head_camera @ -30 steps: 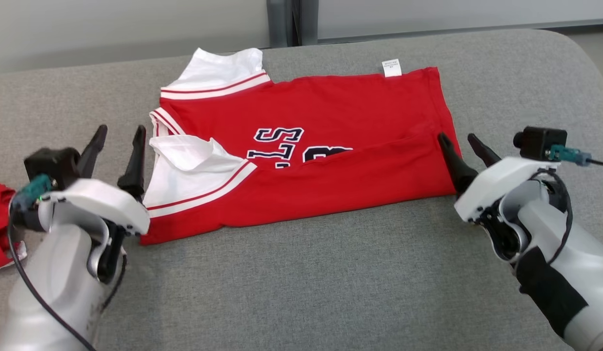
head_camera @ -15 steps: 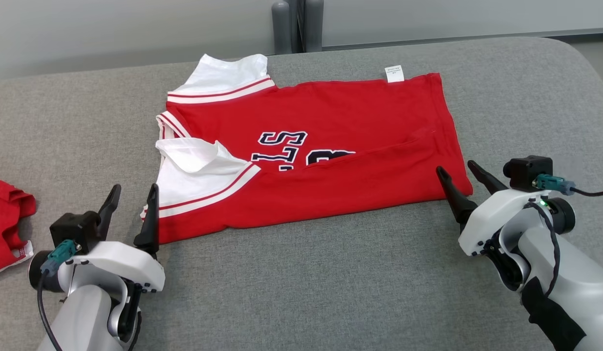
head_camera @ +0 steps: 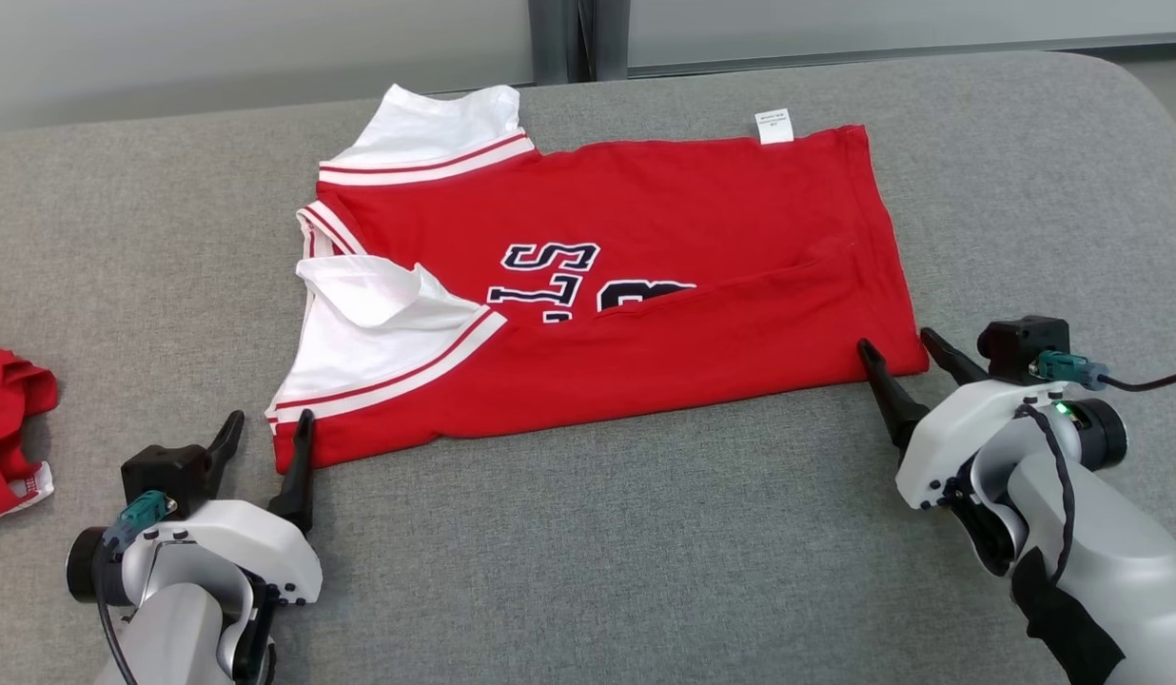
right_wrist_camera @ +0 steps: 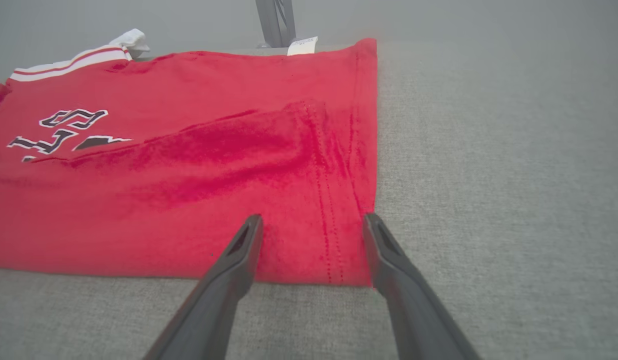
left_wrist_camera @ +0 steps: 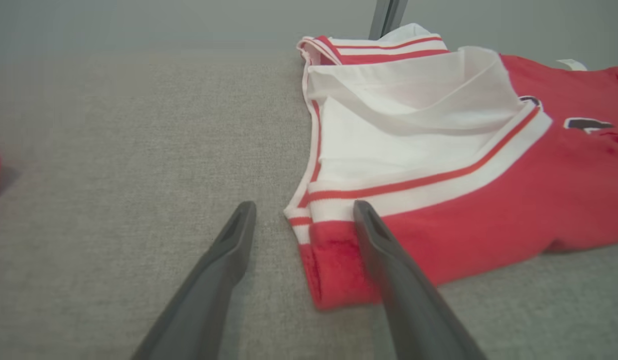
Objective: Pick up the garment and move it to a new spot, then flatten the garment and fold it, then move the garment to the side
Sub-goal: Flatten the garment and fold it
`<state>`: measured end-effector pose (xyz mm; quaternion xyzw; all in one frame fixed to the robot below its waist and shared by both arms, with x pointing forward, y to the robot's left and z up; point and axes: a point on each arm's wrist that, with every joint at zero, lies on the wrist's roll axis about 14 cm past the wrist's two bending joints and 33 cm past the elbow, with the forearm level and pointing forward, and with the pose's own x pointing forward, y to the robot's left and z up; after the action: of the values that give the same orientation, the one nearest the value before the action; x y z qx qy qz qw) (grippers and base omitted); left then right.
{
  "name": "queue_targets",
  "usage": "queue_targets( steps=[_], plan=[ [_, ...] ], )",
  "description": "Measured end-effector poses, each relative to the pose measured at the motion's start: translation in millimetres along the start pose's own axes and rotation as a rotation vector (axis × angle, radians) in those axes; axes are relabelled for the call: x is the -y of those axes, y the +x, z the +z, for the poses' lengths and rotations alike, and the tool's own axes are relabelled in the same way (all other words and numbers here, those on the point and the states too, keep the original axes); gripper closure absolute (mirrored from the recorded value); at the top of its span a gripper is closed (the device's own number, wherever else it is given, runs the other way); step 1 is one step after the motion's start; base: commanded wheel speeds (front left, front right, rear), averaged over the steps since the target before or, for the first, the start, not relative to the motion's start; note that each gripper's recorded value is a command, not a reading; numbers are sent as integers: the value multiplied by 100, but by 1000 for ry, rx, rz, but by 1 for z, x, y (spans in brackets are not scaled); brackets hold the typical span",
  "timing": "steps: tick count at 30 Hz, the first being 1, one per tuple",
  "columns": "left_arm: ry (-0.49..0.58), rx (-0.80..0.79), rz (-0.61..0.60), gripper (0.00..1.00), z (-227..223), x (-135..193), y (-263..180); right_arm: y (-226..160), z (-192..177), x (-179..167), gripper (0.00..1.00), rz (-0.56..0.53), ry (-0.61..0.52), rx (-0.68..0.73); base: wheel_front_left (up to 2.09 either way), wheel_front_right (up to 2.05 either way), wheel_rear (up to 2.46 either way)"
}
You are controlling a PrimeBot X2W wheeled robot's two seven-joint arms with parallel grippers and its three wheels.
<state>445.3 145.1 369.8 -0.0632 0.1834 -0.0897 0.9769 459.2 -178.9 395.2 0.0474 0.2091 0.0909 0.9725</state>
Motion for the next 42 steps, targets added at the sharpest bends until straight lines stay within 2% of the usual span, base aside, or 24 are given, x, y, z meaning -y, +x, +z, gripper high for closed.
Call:
queue_targets(
  steps=[11, 12, 13, 14, 15, 16, 22, 31, 36, 42],
  plan=[
    [-20, -67, 11, 0, -19, 0, 5, -2, -18, 9, 0, -40, 9, -50, 0, 0, 0],
    [-22, -76, 11, 0, -21, 0, 6, -2, -19, 8, 51, -41, 12, -53, 0, 0, 0],
    [-22, -82, 9, 0, -23, 0, 6, -2, -20, 6, 75, -40, 15, -56, 0, 0, 0],
    [-26, -80, 12, 38, -22, 0, 7, -1, -21, 5, 100, -38, 17, -57, 0, 0, 0],
    [-27, -80, 13, 62, -21, 0, 8, -1, -22, 4, 100, -36, 17, -58, 0, 0, 0],
    [-28, -83, 11, 100, -22, 1, 9, -1, -22, 4, 100, -35, 17, -60, 0, 0, 0],
    [-27, -65, -14, 100, -15, 10, 8, -1, -13, 2, 100, -31, 24, -34, 0, 0, 0],
    [-31, -12, -10, 100, -6, 12, -19, -20, -3, -6, 100, -11, 64, 34, 0, 0, 0],
    [-39, 21, -16, 100, -1, 16, -36, -39, -7, -12, 100, 12, 81, 56, 0, 0, 0],
    [-71, 5, -5, 100, -20, 18, -67, -67, -30, -12, 100, 17, 101, 37, 0, 0, 0]
  ],
)
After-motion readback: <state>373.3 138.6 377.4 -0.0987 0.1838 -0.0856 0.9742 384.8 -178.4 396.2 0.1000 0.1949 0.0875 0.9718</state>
